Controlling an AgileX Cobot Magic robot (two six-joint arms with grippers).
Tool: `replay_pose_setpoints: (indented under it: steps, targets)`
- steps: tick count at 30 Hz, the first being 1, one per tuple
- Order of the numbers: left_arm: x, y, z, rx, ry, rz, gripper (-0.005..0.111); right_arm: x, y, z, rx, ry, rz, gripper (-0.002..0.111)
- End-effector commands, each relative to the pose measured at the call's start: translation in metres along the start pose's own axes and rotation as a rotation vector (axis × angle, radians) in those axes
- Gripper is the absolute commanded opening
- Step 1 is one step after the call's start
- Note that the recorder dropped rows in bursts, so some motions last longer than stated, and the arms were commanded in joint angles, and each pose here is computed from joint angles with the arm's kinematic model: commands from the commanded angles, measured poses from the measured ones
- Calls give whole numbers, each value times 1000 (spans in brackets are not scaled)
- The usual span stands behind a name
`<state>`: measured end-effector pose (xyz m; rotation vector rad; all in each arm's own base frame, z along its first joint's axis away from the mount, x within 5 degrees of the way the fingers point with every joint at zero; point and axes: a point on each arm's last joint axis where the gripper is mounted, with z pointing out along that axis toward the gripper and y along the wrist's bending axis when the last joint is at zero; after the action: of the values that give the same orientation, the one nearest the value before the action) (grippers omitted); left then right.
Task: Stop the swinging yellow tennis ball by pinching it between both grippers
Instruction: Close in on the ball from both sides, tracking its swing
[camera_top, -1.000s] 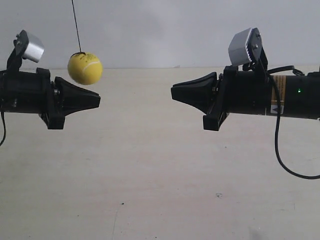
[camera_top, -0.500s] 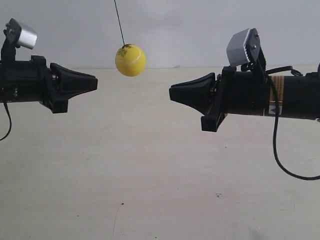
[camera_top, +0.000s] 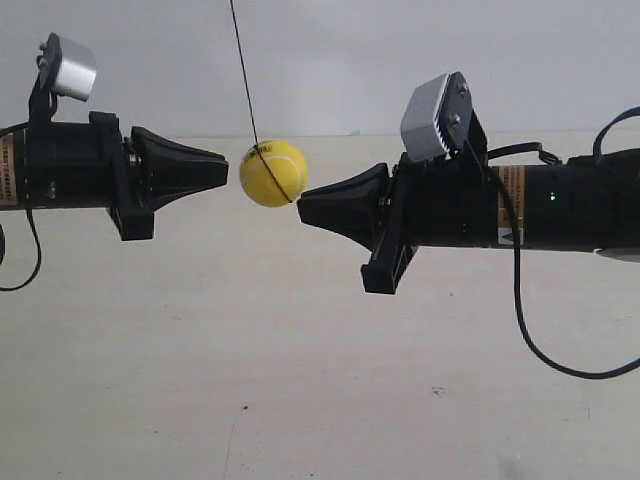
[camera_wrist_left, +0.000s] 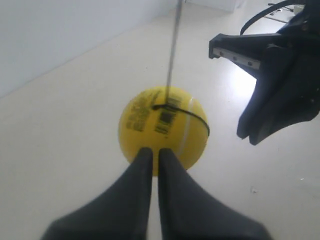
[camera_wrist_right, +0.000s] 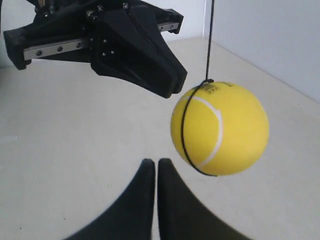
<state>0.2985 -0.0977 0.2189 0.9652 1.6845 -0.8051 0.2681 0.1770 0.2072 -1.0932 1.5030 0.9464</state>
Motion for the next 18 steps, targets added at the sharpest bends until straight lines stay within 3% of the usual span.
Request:
replay_pose_setpoints:
  steps: [1,12,18]
  targets:
    - [-4,5,0,-68,-1,34,5,-3,-3,0,22,-17,-16,0]
    - [3,20,-3,-232,85,51,5,-2,-11,-1,117,-6,-75,0]
    - [4,22,-4,-256,100,56,5,-7,-17,0,157,-11,-106,0]
